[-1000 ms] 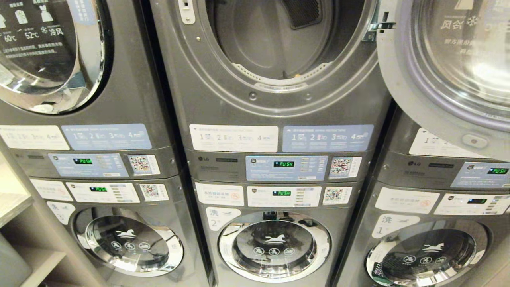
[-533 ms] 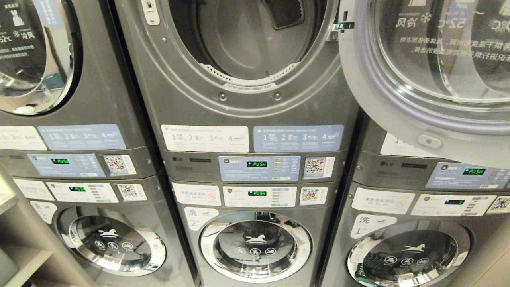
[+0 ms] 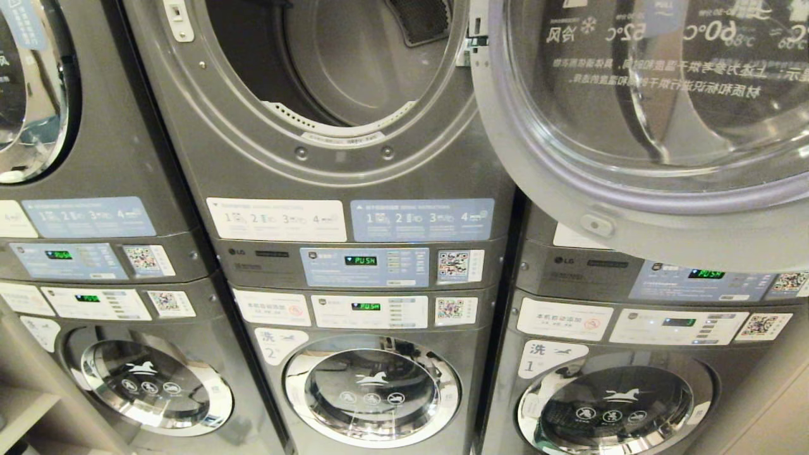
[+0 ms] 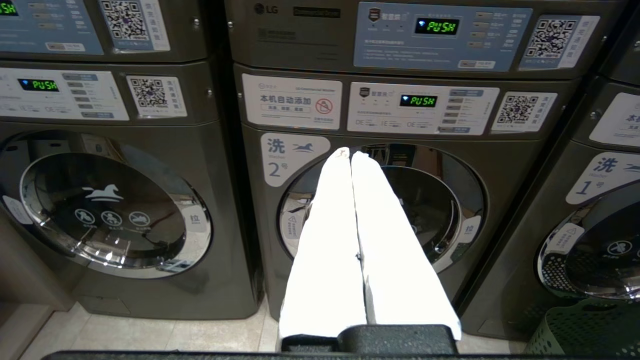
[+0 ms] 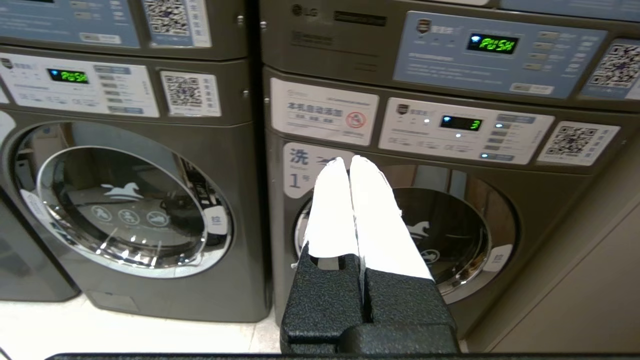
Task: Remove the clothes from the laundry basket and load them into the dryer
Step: Close the dryer
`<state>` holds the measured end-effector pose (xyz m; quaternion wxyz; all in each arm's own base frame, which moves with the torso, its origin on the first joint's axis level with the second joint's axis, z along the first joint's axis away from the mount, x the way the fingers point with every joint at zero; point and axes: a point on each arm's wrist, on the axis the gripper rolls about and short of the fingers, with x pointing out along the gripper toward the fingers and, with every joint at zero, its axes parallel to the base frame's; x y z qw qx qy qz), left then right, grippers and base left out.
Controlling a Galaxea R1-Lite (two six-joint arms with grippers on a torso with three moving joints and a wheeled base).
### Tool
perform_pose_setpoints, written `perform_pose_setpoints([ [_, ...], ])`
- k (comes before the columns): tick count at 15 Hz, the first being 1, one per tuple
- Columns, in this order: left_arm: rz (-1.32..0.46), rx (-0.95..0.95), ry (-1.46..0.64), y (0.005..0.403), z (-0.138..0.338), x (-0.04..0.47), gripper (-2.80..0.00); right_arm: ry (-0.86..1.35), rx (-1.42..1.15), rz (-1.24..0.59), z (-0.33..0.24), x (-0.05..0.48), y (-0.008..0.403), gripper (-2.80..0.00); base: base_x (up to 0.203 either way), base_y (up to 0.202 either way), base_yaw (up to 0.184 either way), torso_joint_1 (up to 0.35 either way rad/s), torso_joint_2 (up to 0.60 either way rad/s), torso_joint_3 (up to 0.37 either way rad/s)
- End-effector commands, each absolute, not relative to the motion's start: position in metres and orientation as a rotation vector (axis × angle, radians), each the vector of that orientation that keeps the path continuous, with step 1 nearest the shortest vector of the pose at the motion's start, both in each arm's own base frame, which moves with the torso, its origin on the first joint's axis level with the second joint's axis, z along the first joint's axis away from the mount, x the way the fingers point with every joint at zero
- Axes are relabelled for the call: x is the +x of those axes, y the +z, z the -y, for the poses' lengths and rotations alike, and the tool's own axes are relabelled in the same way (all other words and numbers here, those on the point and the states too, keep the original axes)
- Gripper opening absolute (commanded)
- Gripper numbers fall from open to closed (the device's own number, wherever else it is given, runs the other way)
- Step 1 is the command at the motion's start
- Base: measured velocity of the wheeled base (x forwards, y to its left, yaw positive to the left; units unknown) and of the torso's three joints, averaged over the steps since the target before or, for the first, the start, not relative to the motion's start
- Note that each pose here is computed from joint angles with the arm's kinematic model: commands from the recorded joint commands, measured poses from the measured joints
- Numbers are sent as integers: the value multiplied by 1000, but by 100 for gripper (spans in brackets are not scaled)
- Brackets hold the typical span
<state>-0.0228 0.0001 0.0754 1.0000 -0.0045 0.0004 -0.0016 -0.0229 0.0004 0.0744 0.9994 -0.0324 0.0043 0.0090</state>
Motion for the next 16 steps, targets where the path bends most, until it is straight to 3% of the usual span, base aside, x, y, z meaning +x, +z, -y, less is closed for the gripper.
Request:
perform_pose_setpoints([
  [1, 0, -9, -2, 75, 0, -23, -280, 19, -67, -9, 0, -23, 74, -280, 0, -199, 0, -1, 5, 5],
  [6, 0, -9, -2, 75, 0, -23, -280, 22, -70, -7, 0, -23, 75, -280, 0, -165, 1, 3, -2, 2],
  [10, 0, -9, -2, 75, 0, -23, -280, 20, -102, 41, 0, -27, 88, -280, 0, 0, 0, 0, 0, 0],
  [13, 0, -9, -2, 75, 0, -23, -280, -37, -85, 157, 1, -36, 167, -280, 0, 0, 0, 0, 0, 0],
  [16, 0, -8, -2, 75, 0, -23, -280, -102, -8, 183, 2, -13, 245, -280, 0, 0, 0, 0, 0, 0],
])
